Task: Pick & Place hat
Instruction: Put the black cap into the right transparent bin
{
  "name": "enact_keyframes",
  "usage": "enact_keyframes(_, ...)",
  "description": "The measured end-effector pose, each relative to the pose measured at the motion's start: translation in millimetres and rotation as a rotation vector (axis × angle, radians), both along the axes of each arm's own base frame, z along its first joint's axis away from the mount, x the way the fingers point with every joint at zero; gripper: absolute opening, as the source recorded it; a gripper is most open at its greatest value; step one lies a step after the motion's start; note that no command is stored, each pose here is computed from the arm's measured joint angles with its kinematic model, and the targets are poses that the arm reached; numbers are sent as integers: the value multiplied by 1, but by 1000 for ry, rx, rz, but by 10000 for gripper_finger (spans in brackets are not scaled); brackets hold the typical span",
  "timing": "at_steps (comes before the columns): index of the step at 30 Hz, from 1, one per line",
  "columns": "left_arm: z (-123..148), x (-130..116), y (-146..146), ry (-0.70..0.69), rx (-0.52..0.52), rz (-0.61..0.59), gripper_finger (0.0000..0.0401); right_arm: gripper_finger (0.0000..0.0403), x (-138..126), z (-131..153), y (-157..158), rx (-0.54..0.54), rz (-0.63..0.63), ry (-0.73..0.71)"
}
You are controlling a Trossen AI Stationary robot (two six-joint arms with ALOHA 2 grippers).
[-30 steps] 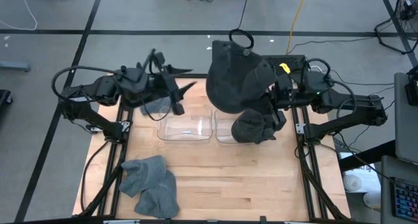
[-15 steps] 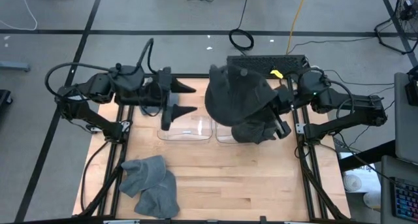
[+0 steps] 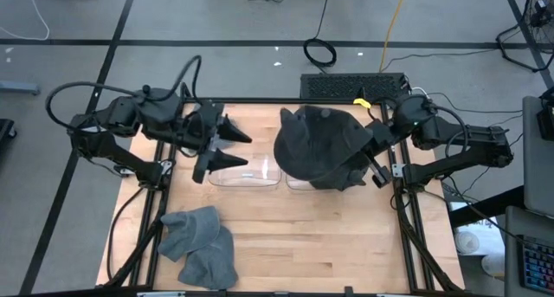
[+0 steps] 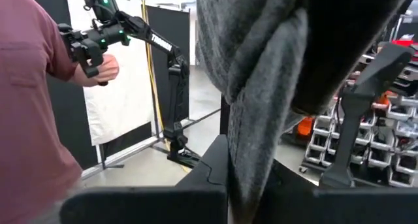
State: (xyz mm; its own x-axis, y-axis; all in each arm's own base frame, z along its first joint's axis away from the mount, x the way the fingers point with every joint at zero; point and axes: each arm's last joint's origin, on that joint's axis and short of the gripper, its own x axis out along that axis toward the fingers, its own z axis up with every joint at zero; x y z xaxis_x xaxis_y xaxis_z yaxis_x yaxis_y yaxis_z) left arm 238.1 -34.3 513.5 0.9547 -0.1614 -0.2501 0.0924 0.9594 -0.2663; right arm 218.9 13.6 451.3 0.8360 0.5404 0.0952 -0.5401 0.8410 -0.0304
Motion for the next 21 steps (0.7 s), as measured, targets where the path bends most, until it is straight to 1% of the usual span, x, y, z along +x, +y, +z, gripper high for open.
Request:
enact_keyframes(3, 2, 3, 1, -25, 4, 5, 281, 0, 5, 1, 0, -3, -1, -30)
enact_keyframes(7, 2, 7, 6, -40, 21, 22, 280, 0, 13, -1, 0, 4, 0, -32)
enact_keyframes(15, 5, 10, 10, -94, 11, 40, 280, 0, 23, -6, 0, -2, -1, -29)
enact_keyframes(21, -1, 17, 9, -100, -13, 36, 280, 0, 27, -2, 0, -16, -5, -94)
